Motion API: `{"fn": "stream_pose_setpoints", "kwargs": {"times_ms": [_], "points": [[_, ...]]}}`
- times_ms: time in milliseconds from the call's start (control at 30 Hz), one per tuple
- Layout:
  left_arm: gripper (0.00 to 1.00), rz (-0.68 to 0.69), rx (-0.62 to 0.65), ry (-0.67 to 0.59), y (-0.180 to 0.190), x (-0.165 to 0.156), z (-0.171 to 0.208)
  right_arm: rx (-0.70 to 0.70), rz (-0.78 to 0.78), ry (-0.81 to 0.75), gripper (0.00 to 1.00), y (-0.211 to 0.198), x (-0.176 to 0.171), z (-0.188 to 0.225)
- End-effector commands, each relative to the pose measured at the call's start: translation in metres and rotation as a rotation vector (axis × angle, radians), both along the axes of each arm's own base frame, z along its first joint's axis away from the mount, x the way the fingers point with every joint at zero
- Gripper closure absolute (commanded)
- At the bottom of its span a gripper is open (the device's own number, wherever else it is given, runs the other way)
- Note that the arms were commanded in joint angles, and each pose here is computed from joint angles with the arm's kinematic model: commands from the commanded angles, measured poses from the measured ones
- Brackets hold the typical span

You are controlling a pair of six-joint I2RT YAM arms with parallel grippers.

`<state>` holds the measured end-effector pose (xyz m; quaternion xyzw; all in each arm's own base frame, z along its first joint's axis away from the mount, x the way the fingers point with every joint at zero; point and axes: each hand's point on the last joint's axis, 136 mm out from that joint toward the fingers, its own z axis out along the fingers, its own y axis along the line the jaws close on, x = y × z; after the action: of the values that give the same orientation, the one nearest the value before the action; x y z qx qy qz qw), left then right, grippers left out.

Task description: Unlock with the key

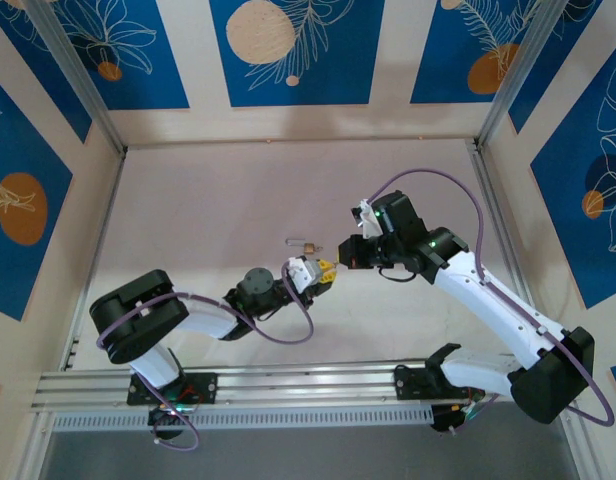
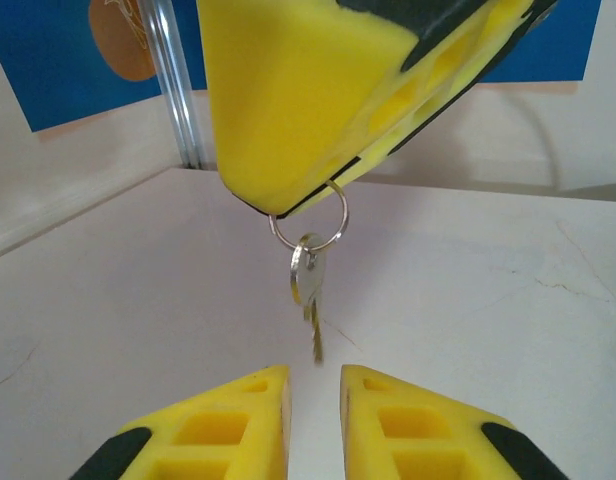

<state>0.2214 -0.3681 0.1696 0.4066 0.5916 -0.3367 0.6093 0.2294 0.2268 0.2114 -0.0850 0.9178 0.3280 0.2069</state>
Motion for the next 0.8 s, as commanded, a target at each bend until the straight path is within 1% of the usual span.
{"fn": "stream_pose_setpoints", "kwargs": {"times_ms": [0, 200, 333, 533, 733, 767], "points": [[0.81, -0.02, -0.039, -0.024, -0.0059, 0.0001, 0.016, 0.035, 0.021, -0.006, 1.0, 0.0049, -0.0053, 0.0098], [0.75, -0.021, -0.077, -0.017, -0.0064, 0.0002, 0.0215, 0.03, 0.023, 0.006, 1.0, 0.0062, -0.0062, 0.0049], [0.76, -0.029, -0.085, -0.017, -0.0072, -0.0009, 0.0244, 0.029, 0.024, 0.01, 1.0, 0.0073, -0.0056, 0.0028], [0.83, -0.035, -0.085, -0.016, -0.0075, -0.0019, 0.0251, 0.03, 0.029, 0.011, 1.0, 0.0087, -0.0054, 0.0026], [1.0, -0.038, -0.081, -0.018, -0.0078, -0.0024, 0.0237, 0.031, 0.026, 0.007, 1.0, 0.008, -0.0063, 0.0043], [1.0, -0.036, -0.081, -0.018, -0.0078, -0.0022, 0.0237, 0.03, 0.026, 0.006, 1.0, 0.0076, -0.0065, 0.0044]]}}
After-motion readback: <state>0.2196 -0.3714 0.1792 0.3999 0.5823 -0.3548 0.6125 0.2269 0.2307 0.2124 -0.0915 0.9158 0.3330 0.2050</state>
